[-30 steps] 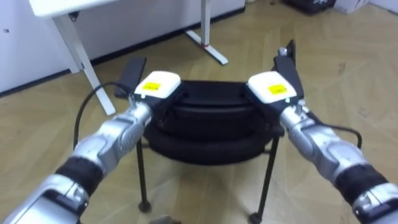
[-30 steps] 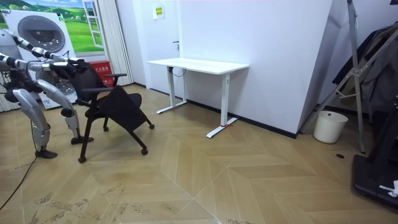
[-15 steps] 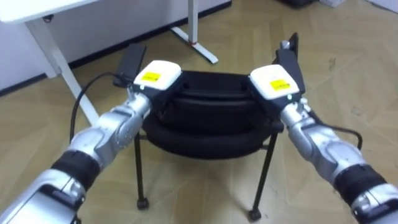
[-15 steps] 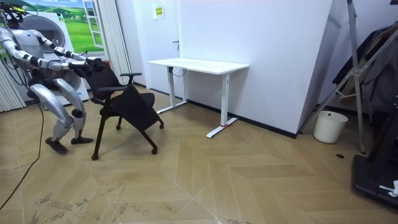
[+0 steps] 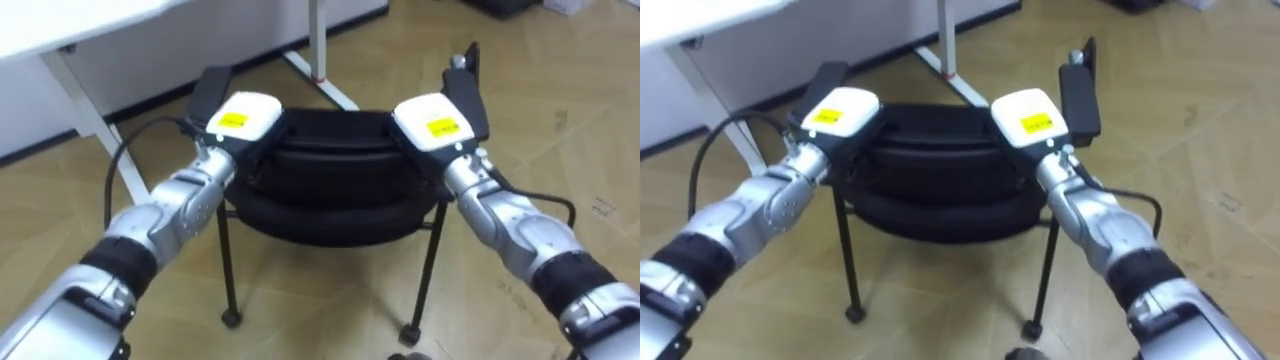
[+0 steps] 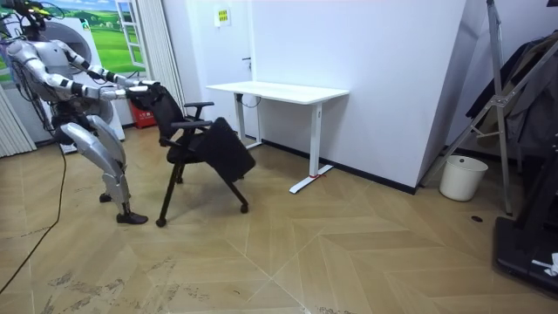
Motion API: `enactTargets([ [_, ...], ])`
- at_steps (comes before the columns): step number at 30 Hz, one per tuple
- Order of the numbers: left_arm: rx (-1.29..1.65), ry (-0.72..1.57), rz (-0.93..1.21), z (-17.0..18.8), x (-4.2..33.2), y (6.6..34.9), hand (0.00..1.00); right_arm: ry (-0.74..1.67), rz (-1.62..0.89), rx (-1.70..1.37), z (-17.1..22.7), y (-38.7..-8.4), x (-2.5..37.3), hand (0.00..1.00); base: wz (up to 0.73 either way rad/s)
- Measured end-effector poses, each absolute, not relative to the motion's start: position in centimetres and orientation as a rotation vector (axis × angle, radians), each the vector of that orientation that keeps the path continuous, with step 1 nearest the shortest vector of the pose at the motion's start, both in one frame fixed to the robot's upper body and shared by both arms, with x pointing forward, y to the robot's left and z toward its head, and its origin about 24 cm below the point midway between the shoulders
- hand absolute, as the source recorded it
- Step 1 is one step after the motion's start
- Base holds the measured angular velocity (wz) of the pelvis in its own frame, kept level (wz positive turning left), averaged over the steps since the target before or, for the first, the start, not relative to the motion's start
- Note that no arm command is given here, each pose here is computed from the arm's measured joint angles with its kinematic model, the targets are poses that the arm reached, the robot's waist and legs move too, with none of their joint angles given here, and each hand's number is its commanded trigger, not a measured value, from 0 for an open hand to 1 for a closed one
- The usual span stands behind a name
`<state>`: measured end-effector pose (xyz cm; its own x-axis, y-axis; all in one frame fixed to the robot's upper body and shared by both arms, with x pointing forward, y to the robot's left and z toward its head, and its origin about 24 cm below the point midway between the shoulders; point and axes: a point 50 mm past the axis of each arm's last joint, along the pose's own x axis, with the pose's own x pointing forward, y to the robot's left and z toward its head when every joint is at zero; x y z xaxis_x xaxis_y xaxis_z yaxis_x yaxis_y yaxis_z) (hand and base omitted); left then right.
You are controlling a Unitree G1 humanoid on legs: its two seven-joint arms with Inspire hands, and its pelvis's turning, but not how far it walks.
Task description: Push chair
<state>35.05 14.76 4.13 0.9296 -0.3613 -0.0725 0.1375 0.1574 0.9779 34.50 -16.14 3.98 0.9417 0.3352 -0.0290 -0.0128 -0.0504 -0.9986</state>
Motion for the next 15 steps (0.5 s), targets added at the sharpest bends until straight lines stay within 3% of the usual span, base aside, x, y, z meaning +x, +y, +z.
enactTargets([
  [15,1.369,-0.197,-0.350,4.18,35.38,13.90,1.00,-0.217,0.277,-1.594,4.30,-16.82,34.98,1.00,0.06],
])
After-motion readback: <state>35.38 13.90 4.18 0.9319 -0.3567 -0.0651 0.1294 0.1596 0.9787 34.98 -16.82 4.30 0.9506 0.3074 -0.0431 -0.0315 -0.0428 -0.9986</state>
